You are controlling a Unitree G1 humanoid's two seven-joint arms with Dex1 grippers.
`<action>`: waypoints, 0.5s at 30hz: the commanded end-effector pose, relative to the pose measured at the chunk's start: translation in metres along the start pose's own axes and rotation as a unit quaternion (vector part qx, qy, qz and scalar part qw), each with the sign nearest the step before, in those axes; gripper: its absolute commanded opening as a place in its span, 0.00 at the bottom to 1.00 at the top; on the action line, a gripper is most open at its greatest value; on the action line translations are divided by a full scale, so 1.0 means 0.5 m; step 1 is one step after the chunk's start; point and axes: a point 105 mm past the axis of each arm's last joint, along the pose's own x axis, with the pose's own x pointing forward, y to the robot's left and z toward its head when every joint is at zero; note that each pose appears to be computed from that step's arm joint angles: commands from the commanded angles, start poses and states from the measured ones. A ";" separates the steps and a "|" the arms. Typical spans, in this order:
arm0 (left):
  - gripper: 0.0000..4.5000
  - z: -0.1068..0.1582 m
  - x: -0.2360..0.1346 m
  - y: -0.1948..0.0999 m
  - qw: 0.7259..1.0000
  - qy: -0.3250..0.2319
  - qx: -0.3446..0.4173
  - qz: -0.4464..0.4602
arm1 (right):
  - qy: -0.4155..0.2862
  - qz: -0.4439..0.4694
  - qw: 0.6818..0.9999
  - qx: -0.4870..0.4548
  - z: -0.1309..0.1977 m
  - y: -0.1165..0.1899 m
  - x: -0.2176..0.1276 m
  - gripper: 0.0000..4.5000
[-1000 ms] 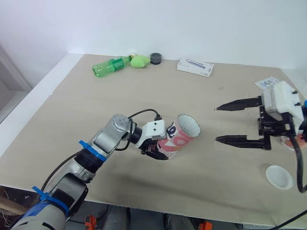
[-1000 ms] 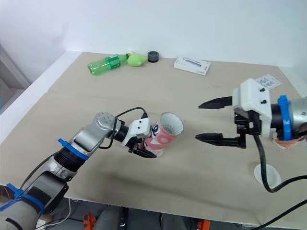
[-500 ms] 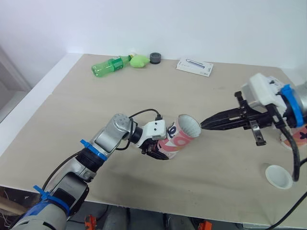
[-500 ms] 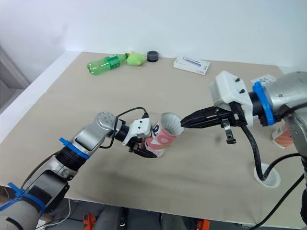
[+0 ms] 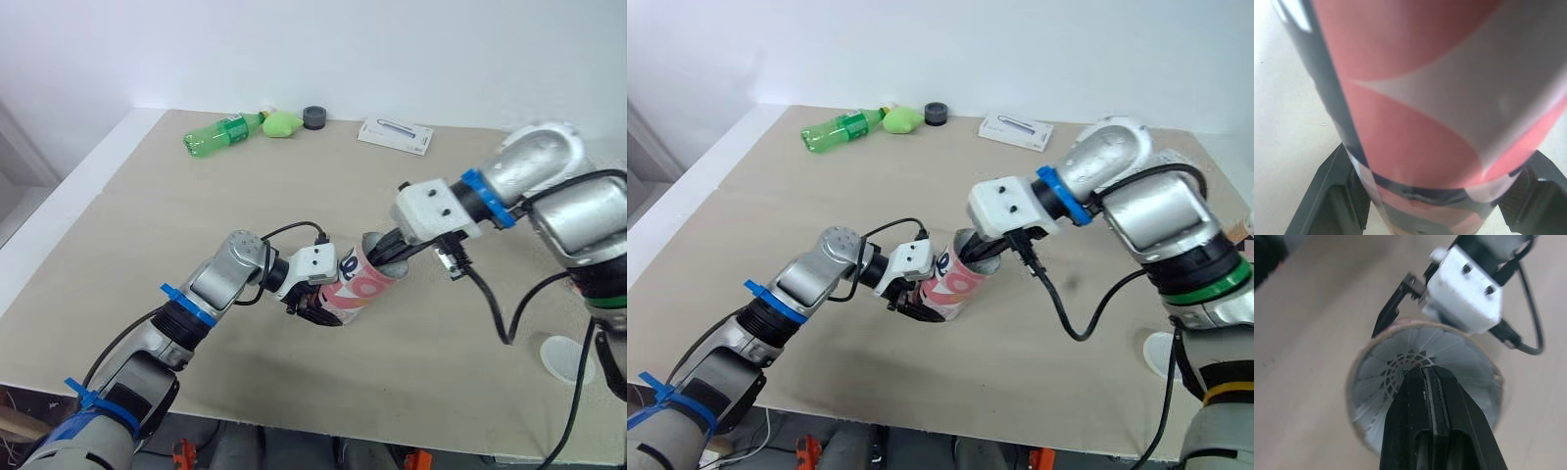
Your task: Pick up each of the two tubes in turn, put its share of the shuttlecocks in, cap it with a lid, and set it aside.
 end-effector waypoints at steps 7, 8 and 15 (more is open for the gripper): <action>0.62 0.003 -0.007 0.000 1.000 0.005 0.003 0.009 | 0.013 0.055 0.998 -0.041 -0.006 0.002 0.030 0.00; 0.62 0.004 -0.007 0.000 1.000 0.005 0.003 0.009 | 0.012 0.054 0.998 -0.041 -0.006 0.001 0.029 0.00; 0.62 0.001 -0.008 -0.002 1.000 0.006 0.003 0.008 | -0.004 0.007 1.000 -0.023 0.009 -0.020 -0.030 0.00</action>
